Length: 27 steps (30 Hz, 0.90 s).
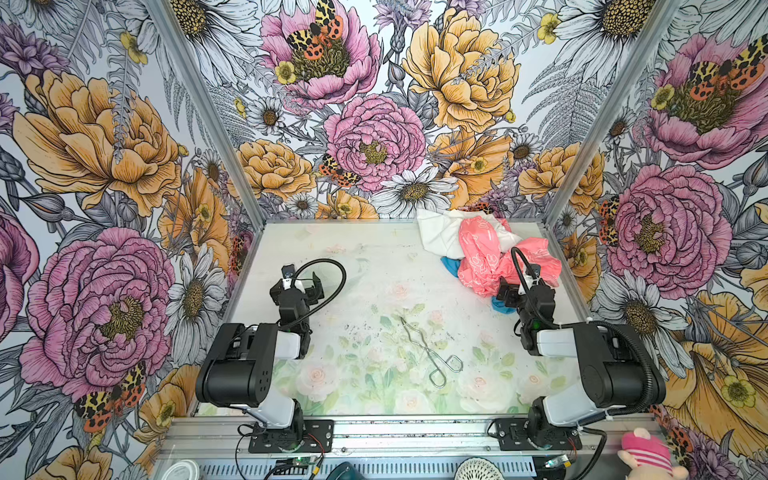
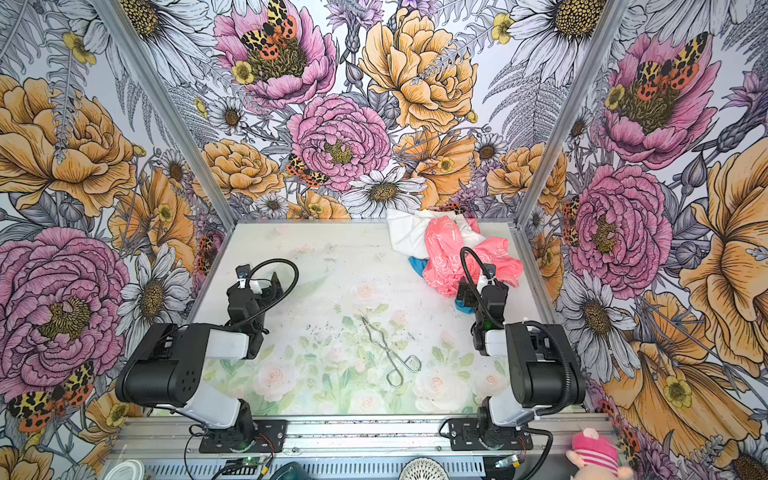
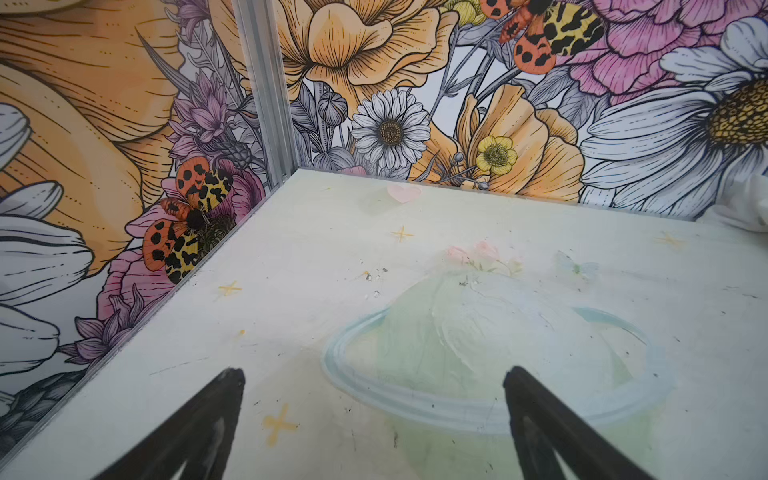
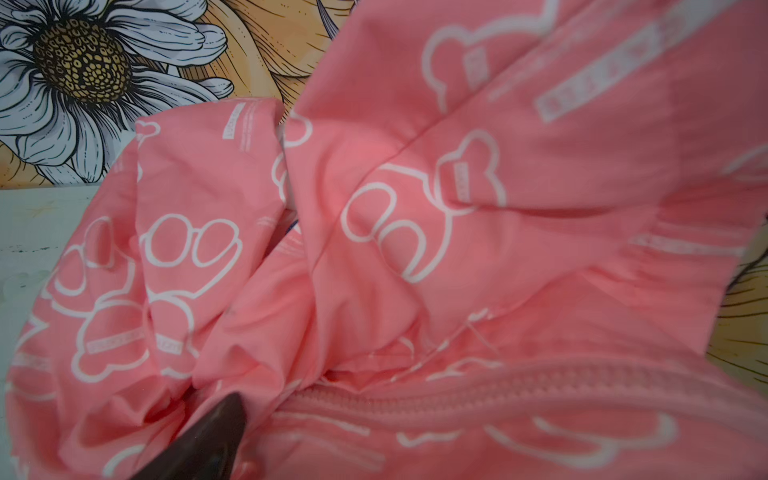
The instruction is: Pick out a specific cloth from the pile
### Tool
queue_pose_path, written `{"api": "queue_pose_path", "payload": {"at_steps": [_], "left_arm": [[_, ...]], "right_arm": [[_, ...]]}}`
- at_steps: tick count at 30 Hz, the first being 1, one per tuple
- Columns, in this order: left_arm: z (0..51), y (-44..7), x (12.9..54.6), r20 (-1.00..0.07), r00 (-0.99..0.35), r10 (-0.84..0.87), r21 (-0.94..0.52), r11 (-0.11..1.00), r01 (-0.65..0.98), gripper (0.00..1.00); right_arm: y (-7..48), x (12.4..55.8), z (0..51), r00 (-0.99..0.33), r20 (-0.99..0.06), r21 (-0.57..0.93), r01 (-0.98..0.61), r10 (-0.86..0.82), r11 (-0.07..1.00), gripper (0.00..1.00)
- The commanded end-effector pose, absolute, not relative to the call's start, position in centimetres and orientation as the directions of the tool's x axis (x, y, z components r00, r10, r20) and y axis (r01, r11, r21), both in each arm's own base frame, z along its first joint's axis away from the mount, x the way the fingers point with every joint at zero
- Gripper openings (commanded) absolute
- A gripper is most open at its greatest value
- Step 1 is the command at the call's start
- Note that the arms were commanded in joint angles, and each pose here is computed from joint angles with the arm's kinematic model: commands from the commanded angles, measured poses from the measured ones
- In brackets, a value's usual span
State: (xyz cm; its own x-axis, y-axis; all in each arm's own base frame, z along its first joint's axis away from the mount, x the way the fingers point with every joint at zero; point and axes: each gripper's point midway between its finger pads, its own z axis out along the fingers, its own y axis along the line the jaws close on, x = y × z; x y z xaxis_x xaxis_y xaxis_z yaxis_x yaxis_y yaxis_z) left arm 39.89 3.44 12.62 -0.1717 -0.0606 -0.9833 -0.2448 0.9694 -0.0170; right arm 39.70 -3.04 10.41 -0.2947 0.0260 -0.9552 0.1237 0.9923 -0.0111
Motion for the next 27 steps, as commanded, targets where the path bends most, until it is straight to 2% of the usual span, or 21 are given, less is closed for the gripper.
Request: {"api": "queue_pose_path", "payload": {"at_steps": [1,27], "left_arm": [[13.14,3.21,40.13,-0.986,-0.159,-0.053,-0.017,0.975,-0.224,0.99],[13.15,3.16,40.18,-0.985,-0.161,-0.056,-0.020,0.976,-0.215,0.99]], "right_arm": [[-3.00,40.03,11.32,-0.257,-0.966,0.005,0.126,0.038,0.992,0.99],[-2.97,40.09,11.38,-0.256,-0.966,0.005,0.127,0.037,0.992,1.00]]}}
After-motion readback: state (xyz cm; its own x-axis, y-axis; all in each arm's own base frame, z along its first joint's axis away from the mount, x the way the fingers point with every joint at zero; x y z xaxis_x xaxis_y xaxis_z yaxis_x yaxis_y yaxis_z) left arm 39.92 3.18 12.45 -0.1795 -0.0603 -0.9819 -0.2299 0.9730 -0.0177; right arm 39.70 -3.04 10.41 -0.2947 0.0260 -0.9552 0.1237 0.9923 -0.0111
